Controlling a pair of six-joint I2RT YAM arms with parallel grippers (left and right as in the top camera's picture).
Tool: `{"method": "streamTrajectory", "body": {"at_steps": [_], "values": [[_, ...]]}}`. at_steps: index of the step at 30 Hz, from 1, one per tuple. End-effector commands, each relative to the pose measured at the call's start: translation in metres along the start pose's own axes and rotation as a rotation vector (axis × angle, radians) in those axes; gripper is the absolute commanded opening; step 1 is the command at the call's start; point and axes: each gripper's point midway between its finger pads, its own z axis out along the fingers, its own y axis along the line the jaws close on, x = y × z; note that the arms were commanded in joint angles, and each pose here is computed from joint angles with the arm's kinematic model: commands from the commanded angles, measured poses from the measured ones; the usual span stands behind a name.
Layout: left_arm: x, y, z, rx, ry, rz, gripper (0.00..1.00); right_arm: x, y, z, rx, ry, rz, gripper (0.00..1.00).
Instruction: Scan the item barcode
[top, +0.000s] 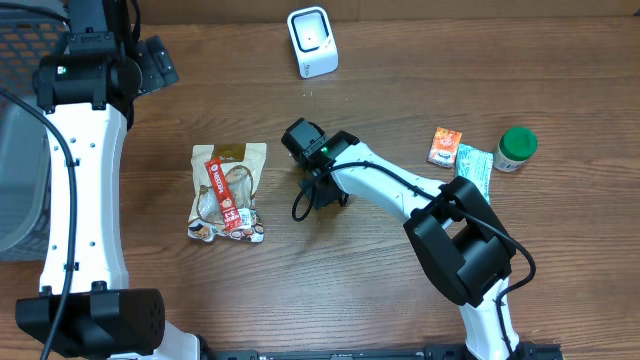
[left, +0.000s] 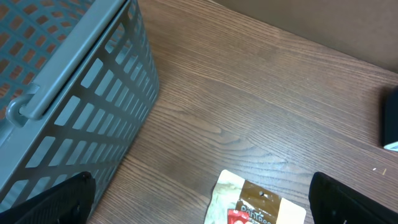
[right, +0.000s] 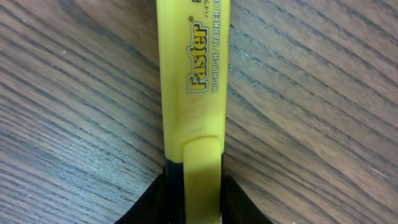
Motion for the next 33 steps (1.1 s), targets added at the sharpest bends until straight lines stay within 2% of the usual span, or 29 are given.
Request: {"method": "streamTrajectory", "body": {"at_steps": [1, 8, 12, 25, 33], "values": [[-0.002, 0.001, 0.002, -0.012, -0.005, -0.013, 1.0, 0.015, -0.006, 0.013, 0.035, 0.045, -0.002, 0.2], [-0.002, 0.001, 0.002, -0.012, -0.005, -0.013, 1.0, 0.015, -0.006, 0.013, 0.035, 0.045, -0.002, 0.2], [-0.002, 0.001, 0.002, -0.012, -0.005, -0.013, 1.0, 0.011, -0.006, 0.009, 0.033, 0.035, 0.002, 0.04], [-0.002, 0.001, 0.002, -0.012, -0.005, -0.013, 1.0, -0.052, -0.009, -0.088, -0.018, -0.223, 0.108, 0.04], [-0.002, 0.001, 0.002, -0.012, -0.005, -0.013, 1.0, -0.075, -0.047, -0.137, 0.17, -0.328, 0.147, 0.04]]}}
